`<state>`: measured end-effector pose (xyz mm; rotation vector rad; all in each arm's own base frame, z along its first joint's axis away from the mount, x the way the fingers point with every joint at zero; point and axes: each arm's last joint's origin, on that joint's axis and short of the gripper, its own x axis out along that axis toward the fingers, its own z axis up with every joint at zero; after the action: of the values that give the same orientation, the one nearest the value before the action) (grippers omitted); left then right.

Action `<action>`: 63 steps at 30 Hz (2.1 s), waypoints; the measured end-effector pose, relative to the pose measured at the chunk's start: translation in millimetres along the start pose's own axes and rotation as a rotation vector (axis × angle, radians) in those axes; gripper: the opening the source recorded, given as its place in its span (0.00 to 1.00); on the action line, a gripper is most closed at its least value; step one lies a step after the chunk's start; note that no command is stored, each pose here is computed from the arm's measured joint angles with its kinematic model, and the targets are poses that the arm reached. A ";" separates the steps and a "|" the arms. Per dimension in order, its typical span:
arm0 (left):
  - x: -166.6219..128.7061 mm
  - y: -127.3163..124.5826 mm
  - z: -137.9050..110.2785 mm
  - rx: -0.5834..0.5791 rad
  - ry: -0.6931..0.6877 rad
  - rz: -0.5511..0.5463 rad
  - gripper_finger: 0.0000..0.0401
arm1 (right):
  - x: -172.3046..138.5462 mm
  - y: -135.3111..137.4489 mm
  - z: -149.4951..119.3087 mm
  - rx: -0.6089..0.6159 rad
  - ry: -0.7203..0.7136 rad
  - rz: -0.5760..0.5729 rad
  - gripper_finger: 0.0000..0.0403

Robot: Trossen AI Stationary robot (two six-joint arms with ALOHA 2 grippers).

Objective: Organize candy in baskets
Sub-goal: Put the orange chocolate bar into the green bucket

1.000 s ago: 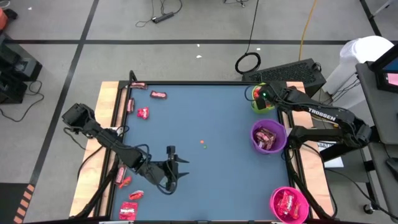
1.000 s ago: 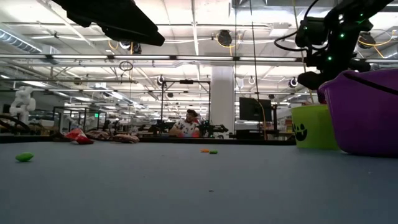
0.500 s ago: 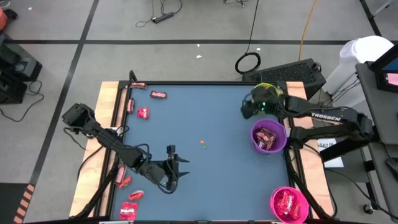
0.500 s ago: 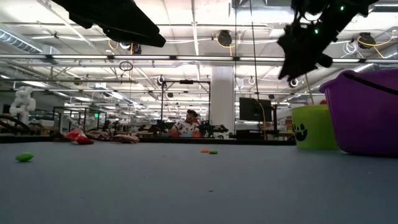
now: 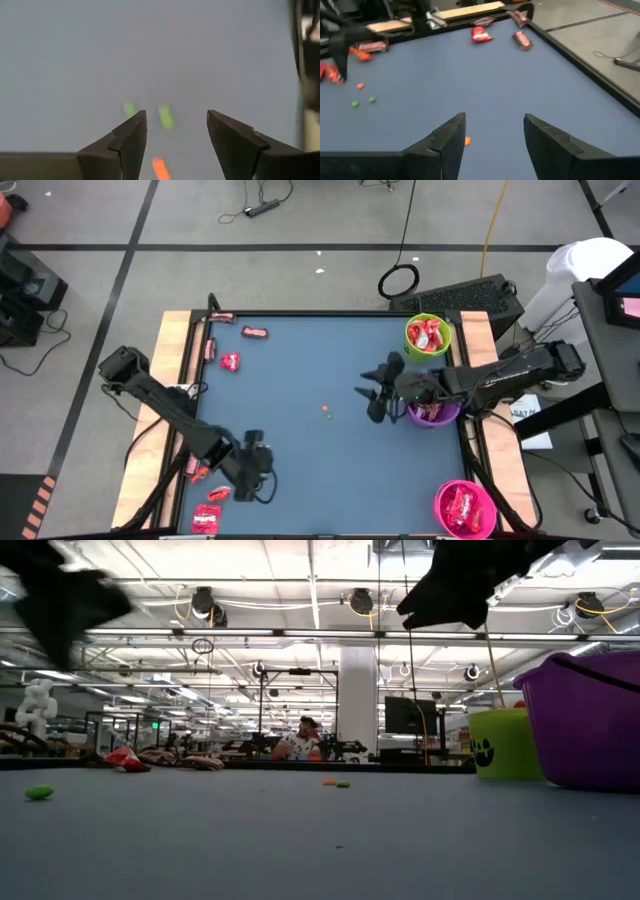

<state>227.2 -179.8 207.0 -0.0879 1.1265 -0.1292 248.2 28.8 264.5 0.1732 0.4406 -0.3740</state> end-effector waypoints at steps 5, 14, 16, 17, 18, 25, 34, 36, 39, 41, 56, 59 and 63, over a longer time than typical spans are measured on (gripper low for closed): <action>-15.1 -12.3 -34.3 -0.351 0.360 0.033 0.53 | 10.5 10.1 -10.0 -0.029 0.038 0.007 0.47; 8.2 -5.3 -78.9 -0.624 0.671 0.224 0.53 | 16.6 13.4 -11.2 -0.019 0.030 0.016 0.47; 15.0 -2.9 -86.8 -0.651 0.757 0.237 0.53 | 16.7 13.4 -11.3 -0.027 0.031 0.016 0.47; 18.2 -2.0 -89.9 -0.655 0.783 0.242 0.53 | 16.7 13.4 -11.3 -0.033 0.031 0.016 0.47; 20.9 -1.0 -92.2 -0.658 0.798 0.251 0.53 | 16.7 13.3 -11.3 -0.040 0.029 0.014 0.47; 30.0 0.8 -97.2 -0.636 0.829 0.269 0.50 | 16.7 13.3 -11.2 -0.049 0.028 0.012 0.47; 31.4 0.7 -95.9 -0.572 0.829 0.227 0.22 | 16.7 13.4 -11.1 -0.046 0.028 0.014 0.47; 31.3 1.5 -94.2 -0.541 0.833 0.209 0.15 | 16.2 14.3 -11.4 -0.046 0.028 0.018 0.47; 25.4 0.0 -87.0 -0.489 0.834 0.186 0.11 | 15.1 20.0 -13.2 -0.056 0.027 0.044 0.47; 17.3 -1.2 -81.0 -0.467 0.805 0.208 0.10 | 14.6 26.8 -15.0 -0.071 0.025 0.087 0.47; -4.2 -21.7 -15.8 0.018 0.046 0.301 0.15 | 52.9 99.1 -53.5 -0.181 -0.103 0.455 0.52; -1.3 -26.5 -1.7 0.139 -0.073 0.256 0.15 | 61.7 109.2 -60.7 -0.177 -0.169 0.504 0.60; 0.1 -30.1 17.4 0.207 -0.226 0.221 0.15 | 71.1 118.7 -69.0 -0.141 -0.257 0.537 0.71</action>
<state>241.2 -209.5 218.4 0.2019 0.8855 -0.0371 327.6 132.1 181.2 0.0981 0.1533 0.1626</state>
